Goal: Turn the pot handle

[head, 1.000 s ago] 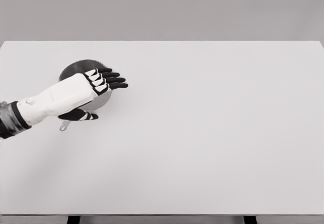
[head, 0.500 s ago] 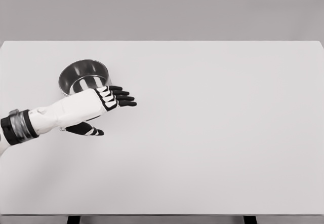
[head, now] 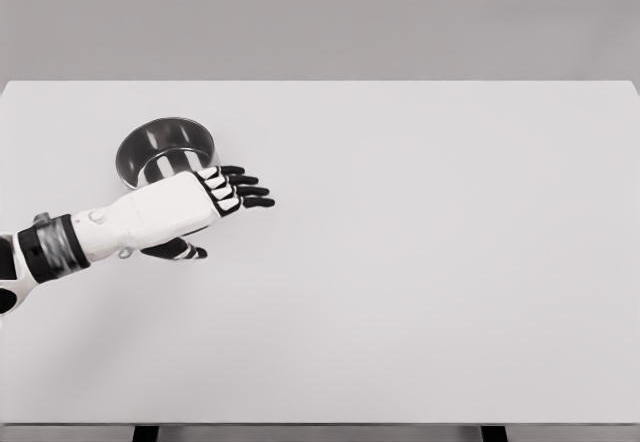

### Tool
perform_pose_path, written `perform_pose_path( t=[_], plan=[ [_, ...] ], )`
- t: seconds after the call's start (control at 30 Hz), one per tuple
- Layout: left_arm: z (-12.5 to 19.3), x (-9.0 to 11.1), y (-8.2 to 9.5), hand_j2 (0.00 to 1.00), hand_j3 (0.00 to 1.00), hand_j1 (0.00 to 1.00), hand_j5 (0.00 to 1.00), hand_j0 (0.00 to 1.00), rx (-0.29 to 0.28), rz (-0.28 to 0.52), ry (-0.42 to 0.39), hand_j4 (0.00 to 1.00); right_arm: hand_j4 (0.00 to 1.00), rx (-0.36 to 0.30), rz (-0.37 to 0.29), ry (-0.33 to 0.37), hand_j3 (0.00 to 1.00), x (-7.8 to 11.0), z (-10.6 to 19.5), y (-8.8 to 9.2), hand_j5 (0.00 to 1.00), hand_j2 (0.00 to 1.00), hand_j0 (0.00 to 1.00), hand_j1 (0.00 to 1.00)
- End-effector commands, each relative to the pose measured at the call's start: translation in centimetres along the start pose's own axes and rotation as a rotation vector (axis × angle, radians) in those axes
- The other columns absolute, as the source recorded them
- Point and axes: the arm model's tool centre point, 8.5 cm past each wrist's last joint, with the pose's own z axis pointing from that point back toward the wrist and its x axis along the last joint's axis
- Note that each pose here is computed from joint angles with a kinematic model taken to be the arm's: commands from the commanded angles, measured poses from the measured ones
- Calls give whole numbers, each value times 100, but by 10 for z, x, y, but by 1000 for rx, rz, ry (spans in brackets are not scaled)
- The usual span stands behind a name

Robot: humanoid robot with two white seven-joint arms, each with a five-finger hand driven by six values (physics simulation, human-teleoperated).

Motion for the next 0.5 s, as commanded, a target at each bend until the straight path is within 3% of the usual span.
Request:
perform_pose_path(
  t=[0.0, 0.27, 0.47],
  plan=[
    [0, -2, 1, 100, 100, 100, 100, 100, 11, 0, 11, 100, 100, 0, 0, 0, 100, 0, 0, 0, 100, 100, 100, 100],
    [-4, -3, 0, 100, 100, 100, 100, 100, 30, -2, 30, 100, 100, 0, 0, 0, 100, 0, 0, 0, 100, 100, 100, 100],
    [1, -18, -10, 100, 100, 100, 100, 100, 17, 34, 72, 100, 100, 0, 0, 0, 100, 0, 0, 0, 100, 100, 100, 100]
  ],
)
